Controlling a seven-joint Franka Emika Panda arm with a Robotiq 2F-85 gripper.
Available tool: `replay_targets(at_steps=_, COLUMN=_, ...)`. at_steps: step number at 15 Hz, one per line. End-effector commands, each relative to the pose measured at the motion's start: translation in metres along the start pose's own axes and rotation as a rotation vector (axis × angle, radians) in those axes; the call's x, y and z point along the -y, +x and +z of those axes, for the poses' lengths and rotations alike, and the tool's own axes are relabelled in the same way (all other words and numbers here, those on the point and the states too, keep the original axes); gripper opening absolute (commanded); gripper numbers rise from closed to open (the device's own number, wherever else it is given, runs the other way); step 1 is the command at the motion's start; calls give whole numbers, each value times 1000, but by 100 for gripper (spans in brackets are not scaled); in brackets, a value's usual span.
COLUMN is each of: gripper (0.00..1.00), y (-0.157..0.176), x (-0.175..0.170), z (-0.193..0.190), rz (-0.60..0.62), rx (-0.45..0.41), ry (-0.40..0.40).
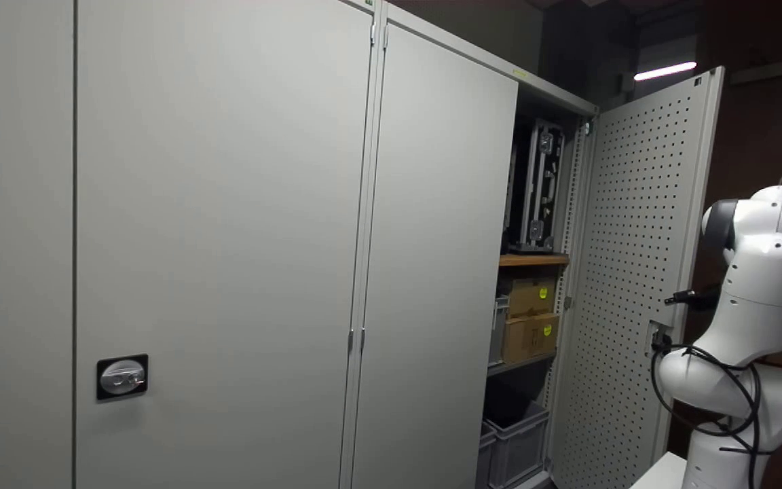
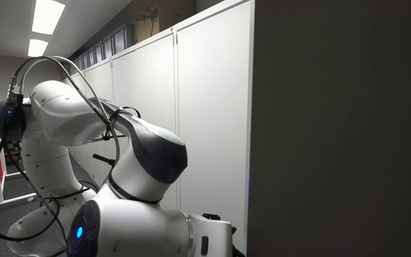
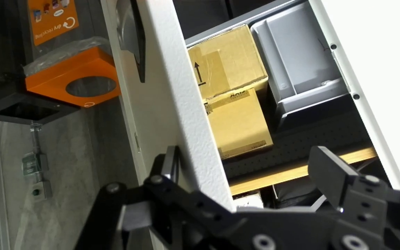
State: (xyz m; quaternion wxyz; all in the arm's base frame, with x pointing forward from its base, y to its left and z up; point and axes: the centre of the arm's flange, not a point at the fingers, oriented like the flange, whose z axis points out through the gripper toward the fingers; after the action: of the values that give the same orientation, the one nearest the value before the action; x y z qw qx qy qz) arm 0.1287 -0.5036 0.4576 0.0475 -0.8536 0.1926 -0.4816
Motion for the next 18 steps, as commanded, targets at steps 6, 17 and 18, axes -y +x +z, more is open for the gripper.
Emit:
replay_targets(at_steps=6, gripper=100, y=6, x=66, z=10, rz=6, rx=-31, ry=2)
replay_targets(at_steps=17, gripper=100, y=13, x=116, z=23, rz=-13, rx=-37, ry=4)
replay_targets(at_steps=18, gripper=100, y=13, x=121, z=24, rz=-9, rx=-37, ry=1)
